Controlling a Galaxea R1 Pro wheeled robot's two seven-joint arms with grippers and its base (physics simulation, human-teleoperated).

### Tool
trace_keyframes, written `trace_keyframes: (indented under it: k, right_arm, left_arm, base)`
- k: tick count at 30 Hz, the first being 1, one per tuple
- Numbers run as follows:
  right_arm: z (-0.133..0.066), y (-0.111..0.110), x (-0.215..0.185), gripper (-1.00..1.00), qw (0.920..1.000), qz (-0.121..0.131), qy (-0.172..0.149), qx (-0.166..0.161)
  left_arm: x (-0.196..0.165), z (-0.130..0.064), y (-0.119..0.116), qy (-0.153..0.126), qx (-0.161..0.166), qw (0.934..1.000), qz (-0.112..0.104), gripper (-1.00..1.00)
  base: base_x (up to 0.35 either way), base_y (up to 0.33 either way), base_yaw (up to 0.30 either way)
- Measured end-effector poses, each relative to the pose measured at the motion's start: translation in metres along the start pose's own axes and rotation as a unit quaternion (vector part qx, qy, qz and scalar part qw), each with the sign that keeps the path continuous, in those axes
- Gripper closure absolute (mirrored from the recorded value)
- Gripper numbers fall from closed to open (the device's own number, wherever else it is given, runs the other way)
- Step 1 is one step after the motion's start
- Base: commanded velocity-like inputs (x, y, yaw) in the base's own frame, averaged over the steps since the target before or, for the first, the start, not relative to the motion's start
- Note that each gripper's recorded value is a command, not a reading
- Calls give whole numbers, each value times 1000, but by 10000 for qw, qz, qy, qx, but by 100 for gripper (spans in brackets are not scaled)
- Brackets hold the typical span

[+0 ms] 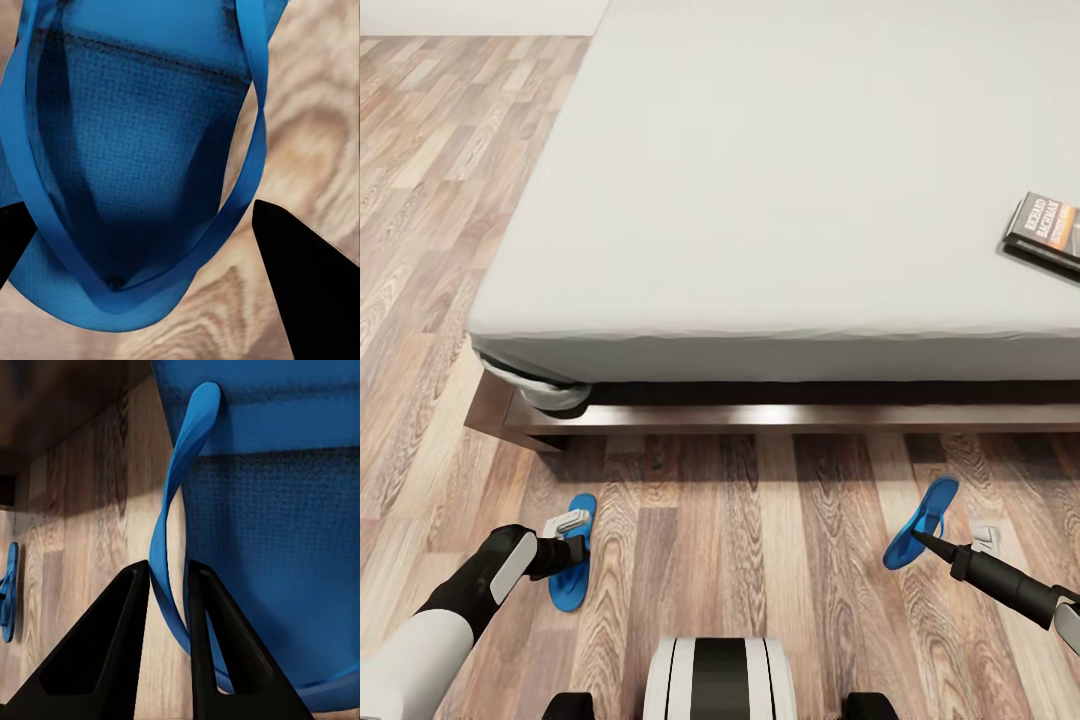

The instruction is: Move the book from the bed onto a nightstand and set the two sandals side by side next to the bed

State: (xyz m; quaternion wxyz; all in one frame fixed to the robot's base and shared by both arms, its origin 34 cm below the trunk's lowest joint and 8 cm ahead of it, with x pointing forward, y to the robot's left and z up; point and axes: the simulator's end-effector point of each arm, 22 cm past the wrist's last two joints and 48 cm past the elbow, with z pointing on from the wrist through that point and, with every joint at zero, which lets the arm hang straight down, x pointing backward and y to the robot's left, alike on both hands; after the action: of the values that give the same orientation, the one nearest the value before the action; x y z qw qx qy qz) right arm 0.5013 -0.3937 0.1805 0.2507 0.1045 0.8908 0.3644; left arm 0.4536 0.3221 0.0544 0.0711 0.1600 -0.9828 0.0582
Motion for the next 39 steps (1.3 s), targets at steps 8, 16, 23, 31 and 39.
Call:
trace_keyframes:
  k: [8, 16, 23, 31, 39]
  right_arm:
    - [2, -6, 8, 100, 10000, 62, 67, 38]
    - [2, -6, 9, 100, 10000, 61, 69, 36]
    - [2, -6, 9, 100, 9999, 62, 70, 39]
    - [2, -6, 9, 100, 9999, 62, 71, 37]
    - [2, -6, 8, 100, 10000, 61, 67, 38]
  left_arm:
    - [7, 9, 3, 95, -29, 9999, -16, 100]
    - [7, 9, 3, 95, -25, 9999, -18, 100]
    - [7, 9, 3, 95, -18, 10000, -22, 100]
    - [6, 9, 3, 85, -10, 10000, -28, 100]
    - [7, 9, 2, 83, -5, 10000, -27, 100]
  base:
    - [0, 0, 0]
    - [0, 0, 0]
    - [0, 0, 0]
    - [1, 0, 0]
    - [114, 0, 0]
